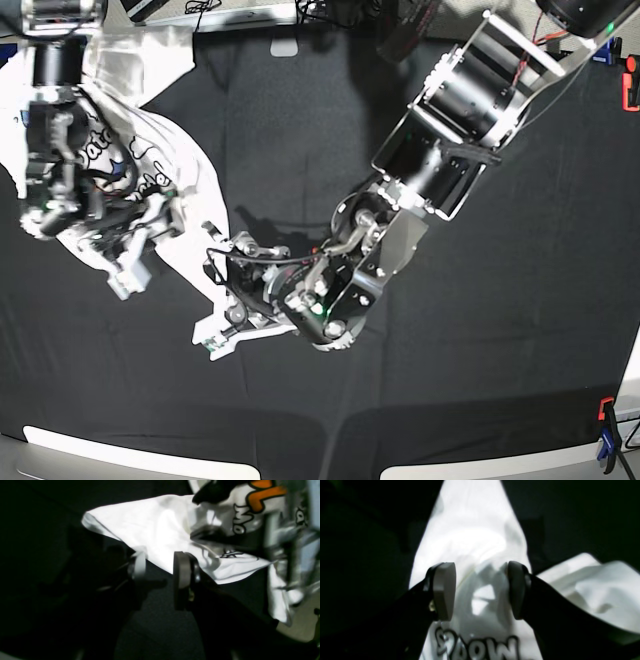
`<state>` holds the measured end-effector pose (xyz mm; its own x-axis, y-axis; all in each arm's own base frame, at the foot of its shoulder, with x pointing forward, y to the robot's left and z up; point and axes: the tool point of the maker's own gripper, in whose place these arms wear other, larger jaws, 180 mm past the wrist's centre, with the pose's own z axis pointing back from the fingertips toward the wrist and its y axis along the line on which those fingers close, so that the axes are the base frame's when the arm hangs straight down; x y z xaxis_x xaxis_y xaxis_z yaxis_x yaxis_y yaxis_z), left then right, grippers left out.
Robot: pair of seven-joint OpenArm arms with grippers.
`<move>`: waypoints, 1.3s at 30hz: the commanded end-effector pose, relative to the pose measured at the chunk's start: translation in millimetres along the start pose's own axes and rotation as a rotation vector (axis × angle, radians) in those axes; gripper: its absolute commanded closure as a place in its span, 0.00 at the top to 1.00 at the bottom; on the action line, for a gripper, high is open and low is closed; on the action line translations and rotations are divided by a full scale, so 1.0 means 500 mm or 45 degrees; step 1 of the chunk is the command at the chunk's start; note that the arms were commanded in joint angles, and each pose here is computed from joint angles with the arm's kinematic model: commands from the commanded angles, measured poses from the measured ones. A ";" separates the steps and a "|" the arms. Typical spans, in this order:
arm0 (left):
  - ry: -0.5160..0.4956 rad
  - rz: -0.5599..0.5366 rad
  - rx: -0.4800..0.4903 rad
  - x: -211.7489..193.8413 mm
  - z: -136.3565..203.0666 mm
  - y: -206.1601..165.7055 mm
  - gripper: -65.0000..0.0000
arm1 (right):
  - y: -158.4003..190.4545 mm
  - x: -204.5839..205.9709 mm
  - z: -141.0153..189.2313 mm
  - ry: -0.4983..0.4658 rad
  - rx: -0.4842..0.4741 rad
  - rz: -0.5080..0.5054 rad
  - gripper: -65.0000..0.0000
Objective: Layout the t-shirt on the table in an organized manner, then fold the t-shirt properly
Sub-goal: 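Grasp the shirt with the right gripper while the left gripper holds the hem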
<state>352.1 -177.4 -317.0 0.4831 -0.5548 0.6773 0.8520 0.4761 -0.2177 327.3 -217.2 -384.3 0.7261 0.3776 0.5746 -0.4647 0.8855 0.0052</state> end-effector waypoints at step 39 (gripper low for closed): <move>-0.181 -0.066 0.302 0.055 0.039 0.109 0.27 | -0.054 0.023 -0.093 -0.006 -0.064 -0.233 0.00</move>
<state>398.4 -147.6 -317.2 0.4271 -0.5142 0.7437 0.7938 0.6071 -0.0361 369.4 -219.5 -420.7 0.7931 0.1880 0.5793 -0.2889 0.9535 0.0862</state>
